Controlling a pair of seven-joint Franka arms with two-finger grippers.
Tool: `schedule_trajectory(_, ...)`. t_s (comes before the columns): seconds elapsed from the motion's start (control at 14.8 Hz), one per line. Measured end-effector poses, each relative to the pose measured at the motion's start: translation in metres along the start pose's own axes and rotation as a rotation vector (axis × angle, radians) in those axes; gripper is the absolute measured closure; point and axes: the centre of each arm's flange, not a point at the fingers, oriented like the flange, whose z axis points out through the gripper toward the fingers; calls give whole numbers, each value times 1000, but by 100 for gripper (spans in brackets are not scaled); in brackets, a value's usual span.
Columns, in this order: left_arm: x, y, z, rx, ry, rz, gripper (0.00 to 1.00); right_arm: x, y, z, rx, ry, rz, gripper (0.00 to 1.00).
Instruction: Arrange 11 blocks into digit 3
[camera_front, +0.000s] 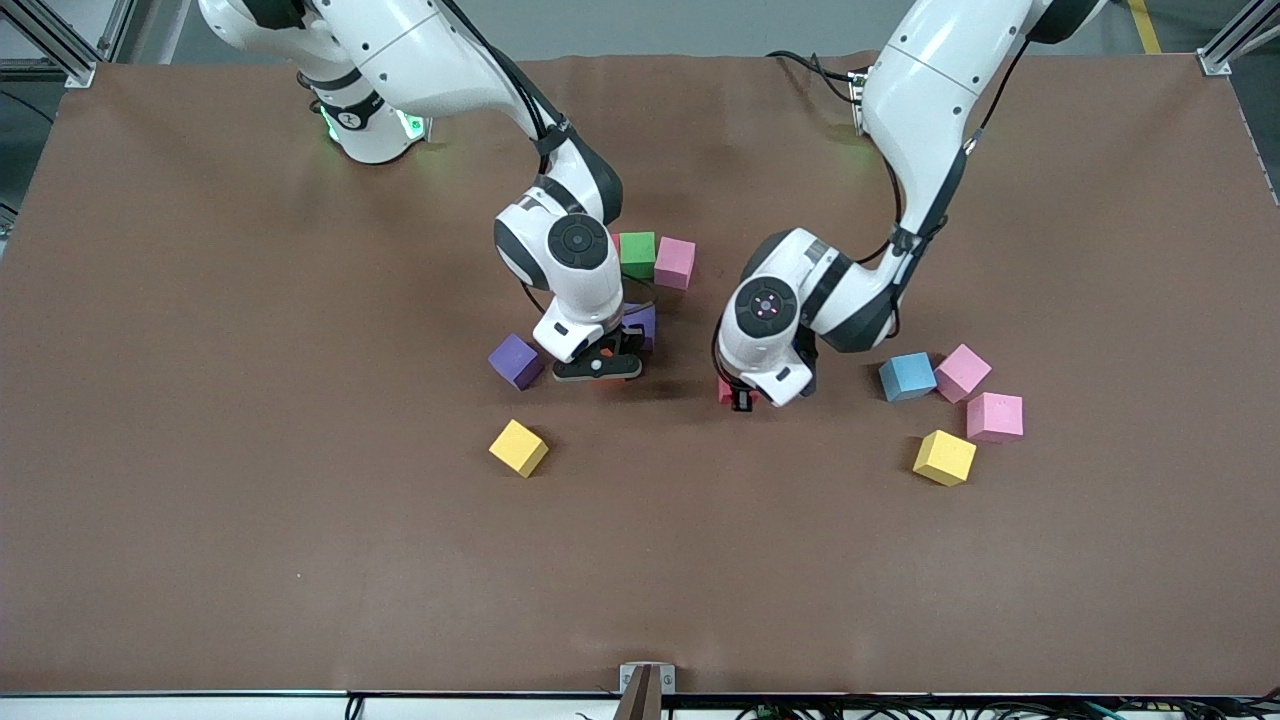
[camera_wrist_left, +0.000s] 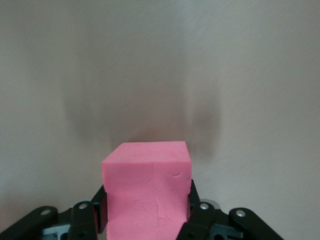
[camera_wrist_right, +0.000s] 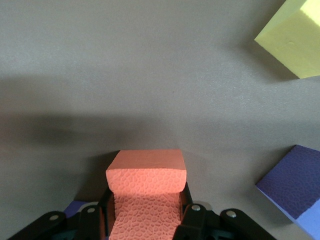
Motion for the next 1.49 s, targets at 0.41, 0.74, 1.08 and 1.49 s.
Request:
schedule_trajectory(0.41,-51,-53,5,-9,-10,-1,40,7,8,0,-5,8,6,48)
schedule_trajectory(0.74,-60,-62,7,-34,-17,-8,40,7,10,1,-8,6,4,48)
schedule_trajectory(1.08,-70,-70,7,-53,-27,4,40,7,10,1,-12,2,4,48)
schedule_trajectory(1.49,-80,-75,7,-74,-50,12,40,2,8,-1,-21,-11,-2,48)
